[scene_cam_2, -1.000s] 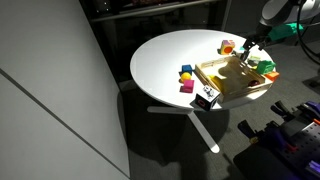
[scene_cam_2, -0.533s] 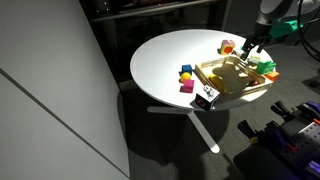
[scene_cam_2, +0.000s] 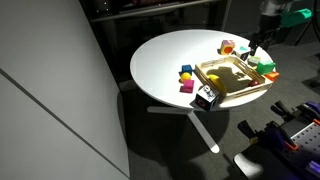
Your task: Remove the grey block from the crate and put it on the table
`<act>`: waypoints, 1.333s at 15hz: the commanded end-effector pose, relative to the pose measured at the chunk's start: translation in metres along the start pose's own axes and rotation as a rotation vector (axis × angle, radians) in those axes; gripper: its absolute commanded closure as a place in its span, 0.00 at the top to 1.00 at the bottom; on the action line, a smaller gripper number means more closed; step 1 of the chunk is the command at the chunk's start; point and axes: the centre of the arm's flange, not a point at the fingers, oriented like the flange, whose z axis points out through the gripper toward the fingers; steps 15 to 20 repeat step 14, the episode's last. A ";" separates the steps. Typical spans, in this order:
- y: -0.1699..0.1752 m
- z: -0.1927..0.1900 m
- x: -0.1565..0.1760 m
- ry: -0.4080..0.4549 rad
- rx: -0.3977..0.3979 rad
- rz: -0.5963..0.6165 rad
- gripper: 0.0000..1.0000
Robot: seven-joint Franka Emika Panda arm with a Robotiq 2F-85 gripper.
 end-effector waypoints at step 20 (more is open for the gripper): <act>-0.016 -0.041 -0.036 0.069 -0.011 -0.006 1.00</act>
